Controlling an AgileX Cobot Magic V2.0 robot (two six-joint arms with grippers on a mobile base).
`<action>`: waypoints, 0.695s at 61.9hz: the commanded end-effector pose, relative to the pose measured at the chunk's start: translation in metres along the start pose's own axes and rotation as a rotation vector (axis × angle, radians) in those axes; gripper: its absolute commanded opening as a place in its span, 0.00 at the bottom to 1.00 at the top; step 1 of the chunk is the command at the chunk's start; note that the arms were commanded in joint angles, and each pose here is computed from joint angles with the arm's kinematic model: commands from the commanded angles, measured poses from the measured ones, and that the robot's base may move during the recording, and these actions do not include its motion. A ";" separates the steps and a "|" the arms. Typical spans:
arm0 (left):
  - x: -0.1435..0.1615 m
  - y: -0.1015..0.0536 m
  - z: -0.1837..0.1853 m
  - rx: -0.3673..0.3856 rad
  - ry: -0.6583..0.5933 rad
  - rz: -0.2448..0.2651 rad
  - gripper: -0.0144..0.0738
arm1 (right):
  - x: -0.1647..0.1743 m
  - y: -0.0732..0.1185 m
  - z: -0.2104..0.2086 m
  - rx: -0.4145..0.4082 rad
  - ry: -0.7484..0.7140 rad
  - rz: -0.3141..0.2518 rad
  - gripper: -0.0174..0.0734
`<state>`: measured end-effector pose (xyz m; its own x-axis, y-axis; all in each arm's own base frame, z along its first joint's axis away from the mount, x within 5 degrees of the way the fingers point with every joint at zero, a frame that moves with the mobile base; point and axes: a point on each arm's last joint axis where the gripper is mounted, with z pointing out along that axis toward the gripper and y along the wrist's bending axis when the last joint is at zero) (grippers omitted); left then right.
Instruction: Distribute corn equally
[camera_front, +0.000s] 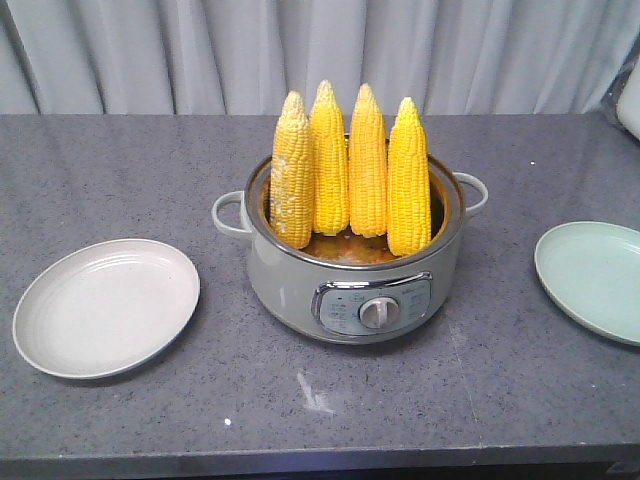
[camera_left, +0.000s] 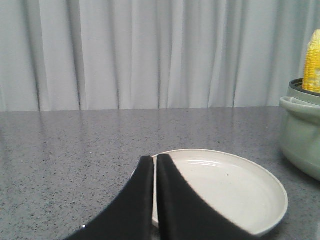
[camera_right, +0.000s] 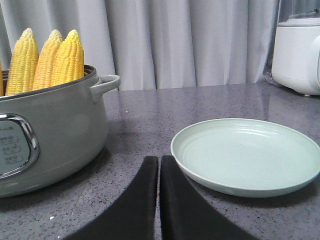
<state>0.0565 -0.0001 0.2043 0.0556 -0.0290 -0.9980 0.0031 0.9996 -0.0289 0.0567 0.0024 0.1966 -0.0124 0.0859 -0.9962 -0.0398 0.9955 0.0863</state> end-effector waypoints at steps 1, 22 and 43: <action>-0.003 0.000 -0.001 0.004 -0.071 -0.010 0.16 | -0.004 0.000 0.000 0.001 -0.073 -0.014 0.19; -0.003 0.000 -0.001 0.004 -0.071 -0.010 0.16 | -0.004 0.000 0.000 0.001 -0.073 -0.014 0.19; -0.003 0.000 -0.001 0.004 -0.071 -0.010 0.16 | -0.004 0.000 0.000 0.001 -0.073 -0.014 0.19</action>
<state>0.0565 -0.0001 0.2043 0.0556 -0.0290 -0.9980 0.0031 0.9996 -0.0289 0.0567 0.0024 0.1966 -0.0124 0.0859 -0.9962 -0.0398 0.9955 0.0863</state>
